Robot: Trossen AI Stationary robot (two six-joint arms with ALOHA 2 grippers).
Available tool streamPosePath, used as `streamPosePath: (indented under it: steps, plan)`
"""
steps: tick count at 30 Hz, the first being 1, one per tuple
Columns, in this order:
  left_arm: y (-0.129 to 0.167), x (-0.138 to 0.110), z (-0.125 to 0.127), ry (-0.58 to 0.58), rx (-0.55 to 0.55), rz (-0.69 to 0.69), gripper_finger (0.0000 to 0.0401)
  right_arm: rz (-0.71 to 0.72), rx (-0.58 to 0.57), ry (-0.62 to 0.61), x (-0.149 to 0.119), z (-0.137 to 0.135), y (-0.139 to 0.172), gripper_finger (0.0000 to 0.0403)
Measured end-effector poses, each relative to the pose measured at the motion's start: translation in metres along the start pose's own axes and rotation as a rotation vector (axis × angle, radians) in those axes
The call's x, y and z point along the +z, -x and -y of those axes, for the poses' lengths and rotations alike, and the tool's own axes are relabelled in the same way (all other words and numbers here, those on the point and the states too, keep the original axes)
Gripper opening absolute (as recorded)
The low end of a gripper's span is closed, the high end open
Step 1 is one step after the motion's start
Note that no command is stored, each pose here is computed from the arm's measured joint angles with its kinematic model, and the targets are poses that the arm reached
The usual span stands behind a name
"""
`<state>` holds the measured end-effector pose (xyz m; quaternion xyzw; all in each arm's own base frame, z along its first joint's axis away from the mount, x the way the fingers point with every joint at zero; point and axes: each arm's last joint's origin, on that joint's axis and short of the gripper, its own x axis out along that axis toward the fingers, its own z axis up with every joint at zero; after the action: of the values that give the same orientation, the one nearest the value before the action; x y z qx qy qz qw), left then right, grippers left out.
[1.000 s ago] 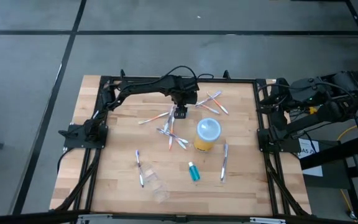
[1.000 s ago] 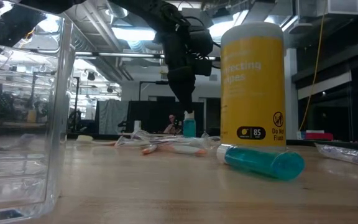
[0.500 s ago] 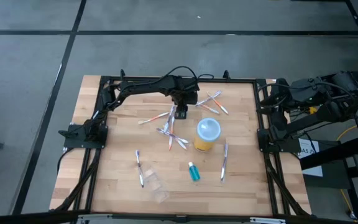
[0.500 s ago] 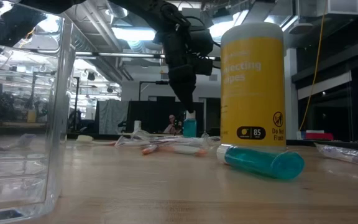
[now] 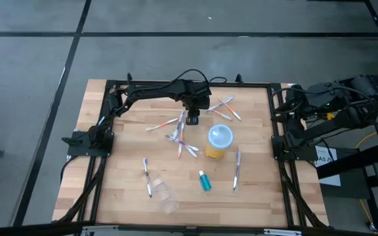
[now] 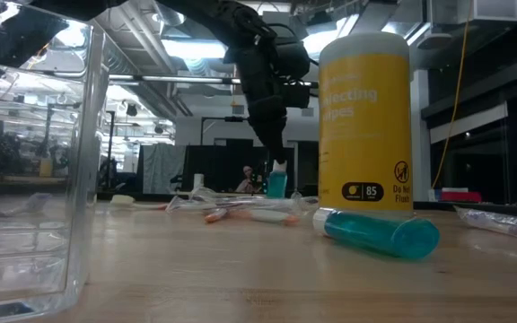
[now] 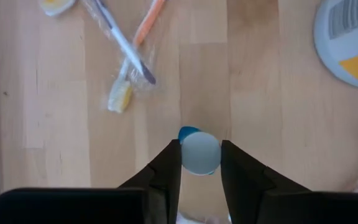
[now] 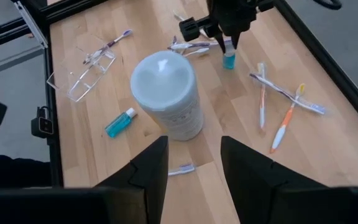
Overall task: Pick & Place toothbrushing station
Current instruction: Put the top mouthwash bottle into the middle of the transparent organizer
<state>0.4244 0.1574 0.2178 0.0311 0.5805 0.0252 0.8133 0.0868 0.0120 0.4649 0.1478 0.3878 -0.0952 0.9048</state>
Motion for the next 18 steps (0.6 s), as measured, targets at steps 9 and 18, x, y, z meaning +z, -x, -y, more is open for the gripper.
streamPosePath:
  steps: [9,18]
  plan:
    - [0.005,-0.003,-0.006,0.031,0.028,-0.008,0.0084,0.000,0.000,-0.001,0.000,0.000,0.000,0.0151]
    - [0.056,-0.019,-0.021,0.152,0.056,0.013,0.0082,0.015,0.012,-0.004,0.002,-0.001,0.000,0.0151]
